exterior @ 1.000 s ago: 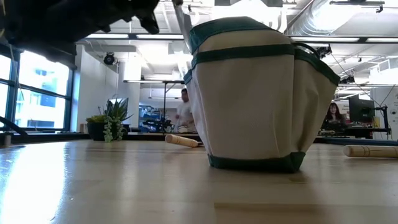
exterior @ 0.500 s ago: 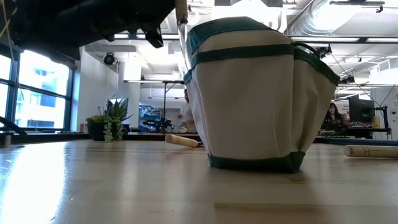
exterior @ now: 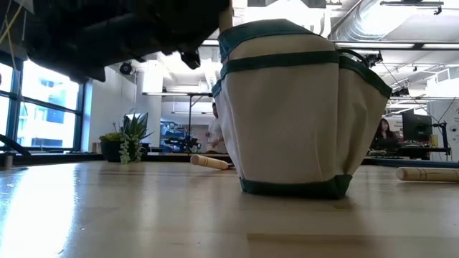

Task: Pick & Place Garden tools in Gardening bag
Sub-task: Put the bottom left trowel into the light brown gardening bag, then put the left green shear scissors into the light brown gardening bag

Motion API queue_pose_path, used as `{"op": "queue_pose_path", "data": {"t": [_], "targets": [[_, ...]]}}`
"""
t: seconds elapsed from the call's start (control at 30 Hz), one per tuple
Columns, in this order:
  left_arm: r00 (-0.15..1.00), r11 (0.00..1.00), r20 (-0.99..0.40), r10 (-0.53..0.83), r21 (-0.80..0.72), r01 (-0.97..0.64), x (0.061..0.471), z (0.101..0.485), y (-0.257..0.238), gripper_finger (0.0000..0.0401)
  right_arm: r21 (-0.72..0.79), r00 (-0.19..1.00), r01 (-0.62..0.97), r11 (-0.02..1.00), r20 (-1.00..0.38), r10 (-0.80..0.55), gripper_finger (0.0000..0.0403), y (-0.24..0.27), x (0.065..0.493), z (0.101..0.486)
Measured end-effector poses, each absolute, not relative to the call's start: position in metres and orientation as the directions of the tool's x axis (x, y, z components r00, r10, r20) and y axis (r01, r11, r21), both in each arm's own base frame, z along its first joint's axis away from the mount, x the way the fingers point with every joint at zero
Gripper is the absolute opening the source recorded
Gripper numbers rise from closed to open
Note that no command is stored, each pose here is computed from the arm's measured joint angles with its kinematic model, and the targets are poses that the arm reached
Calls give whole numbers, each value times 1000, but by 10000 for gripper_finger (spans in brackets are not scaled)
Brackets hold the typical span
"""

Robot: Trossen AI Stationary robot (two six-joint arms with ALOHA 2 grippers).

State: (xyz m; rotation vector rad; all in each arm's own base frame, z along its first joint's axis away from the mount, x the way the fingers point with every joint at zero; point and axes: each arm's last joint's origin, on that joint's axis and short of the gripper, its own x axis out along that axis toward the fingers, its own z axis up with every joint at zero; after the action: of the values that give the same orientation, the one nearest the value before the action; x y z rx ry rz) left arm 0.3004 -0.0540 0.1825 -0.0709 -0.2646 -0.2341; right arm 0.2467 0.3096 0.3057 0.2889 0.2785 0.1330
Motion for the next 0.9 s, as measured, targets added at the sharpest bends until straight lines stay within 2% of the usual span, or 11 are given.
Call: {"op": "queue_pose_path", "data": {"t": [0.37,0.63,0.9], "targets": [[957,970,187,-221,-63,236,307,163,-53,58,311,951,-94,946,-253,178,197,310,246,306],[959,970,179,-220,-64,235,308,162,-53,146,317,951,-92,944,-254,178,197,310,246,306],[957,970,192,-220,-64,236,307,163,-52,159,317,951,-92,944,-254,178,197,310,246,306]]}}
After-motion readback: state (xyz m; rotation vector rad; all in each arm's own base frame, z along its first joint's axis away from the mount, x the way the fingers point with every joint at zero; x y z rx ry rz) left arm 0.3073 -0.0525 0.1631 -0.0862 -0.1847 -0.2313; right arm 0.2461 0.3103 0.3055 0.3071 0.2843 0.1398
